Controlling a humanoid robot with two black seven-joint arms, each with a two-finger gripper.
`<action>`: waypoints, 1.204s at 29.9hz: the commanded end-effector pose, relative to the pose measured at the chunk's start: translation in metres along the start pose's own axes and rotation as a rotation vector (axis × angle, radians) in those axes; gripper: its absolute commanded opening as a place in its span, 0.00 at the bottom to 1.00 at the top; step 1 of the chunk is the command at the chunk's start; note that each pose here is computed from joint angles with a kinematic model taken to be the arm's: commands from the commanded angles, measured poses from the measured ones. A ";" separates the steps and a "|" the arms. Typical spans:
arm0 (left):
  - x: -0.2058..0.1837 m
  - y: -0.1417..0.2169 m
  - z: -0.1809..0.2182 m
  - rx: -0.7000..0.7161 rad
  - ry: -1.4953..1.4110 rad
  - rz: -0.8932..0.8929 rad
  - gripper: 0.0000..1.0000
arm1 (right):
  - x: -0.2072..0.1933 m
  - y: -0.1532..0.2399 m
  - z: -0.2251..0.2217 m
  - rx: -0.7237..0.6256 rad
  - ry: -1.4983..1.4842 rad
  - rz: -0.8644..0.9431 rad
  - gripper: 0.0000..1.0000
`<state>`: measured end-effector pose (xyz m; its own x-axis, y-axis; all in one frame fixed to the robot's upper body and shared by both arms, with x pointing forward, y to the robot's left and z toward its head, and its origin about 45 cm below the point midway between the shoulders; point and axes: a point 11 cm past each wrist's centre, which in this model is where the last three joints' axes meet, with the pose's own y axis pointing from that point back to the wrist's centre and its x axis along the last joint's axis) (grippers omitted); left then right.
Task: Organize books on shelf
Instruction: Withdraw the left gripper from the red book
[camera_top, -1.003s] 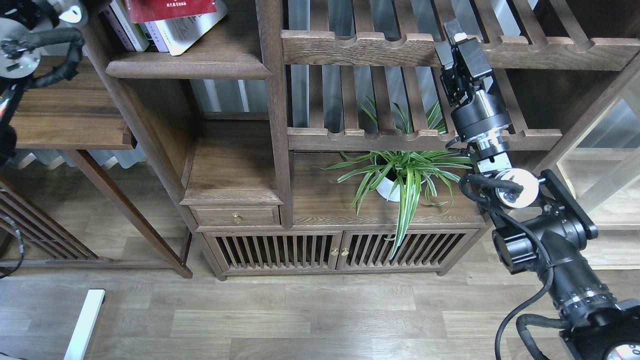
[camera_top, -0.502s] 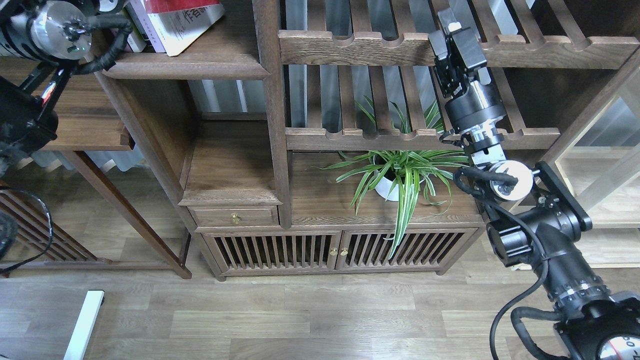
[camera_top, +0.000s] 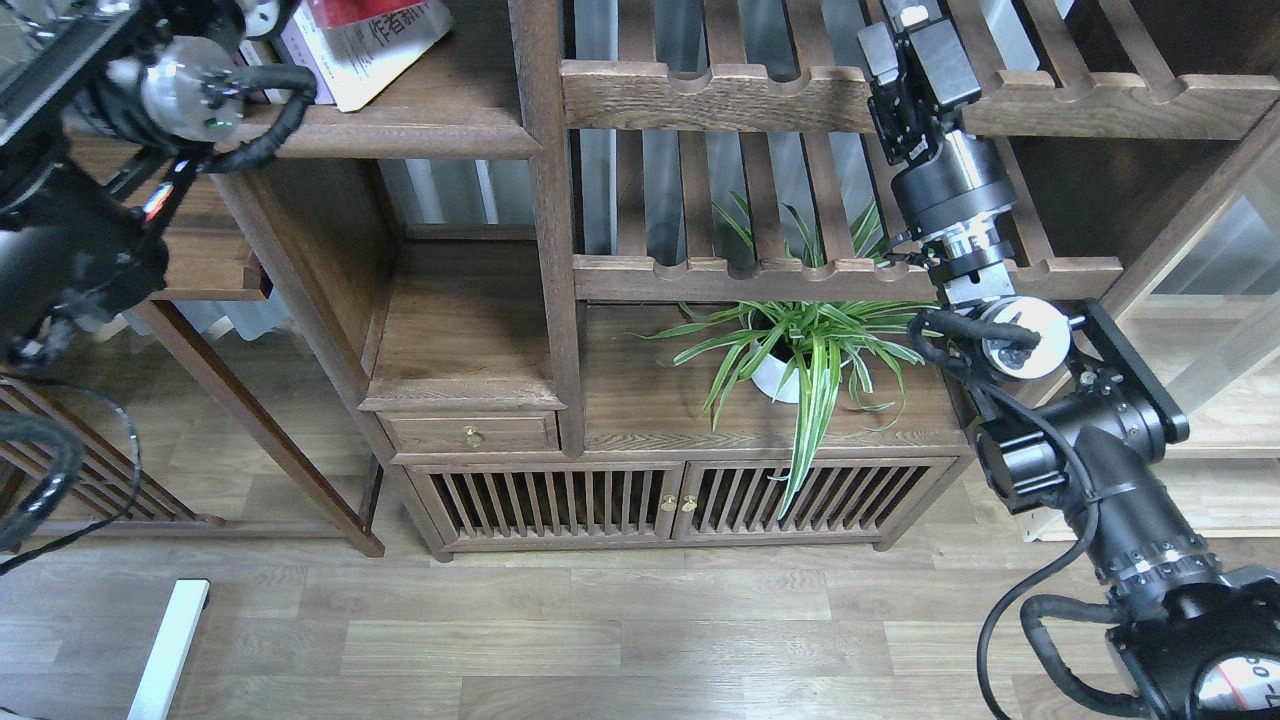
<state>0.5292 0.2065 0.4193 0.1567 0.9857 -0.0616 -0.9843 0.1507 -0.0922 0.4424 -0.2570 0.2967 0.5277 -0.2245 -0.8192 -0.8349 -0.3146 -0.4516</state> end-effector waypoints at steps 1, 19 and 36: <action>-0.009 -0.006 -0.007 -0.019 -0.024 0.002 0.19 | 0.003 0.004 -0.002 0.002 0.004 0.011 0.74; -0.011 -0.006 -0.050 -0.120 -0.067 0.040 0.21 | 0.008 0.013 -0.006 0.018 -0.001 0.027 0.73; 0.009 -0.006 -0.078 -0.104 -0.054 0.099 0.22 | 0.006 0.012 -0.009 0.019 0.006 0.023 0.73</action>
<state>0.5420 0.2050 0.3449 0.0519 0.9984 -0.0235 -0.9788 0.0461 -0.1994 0.4369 -0.2705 0.2884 0.5085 -0.2375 -0.8277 -0.8502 -0.2911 -0.4387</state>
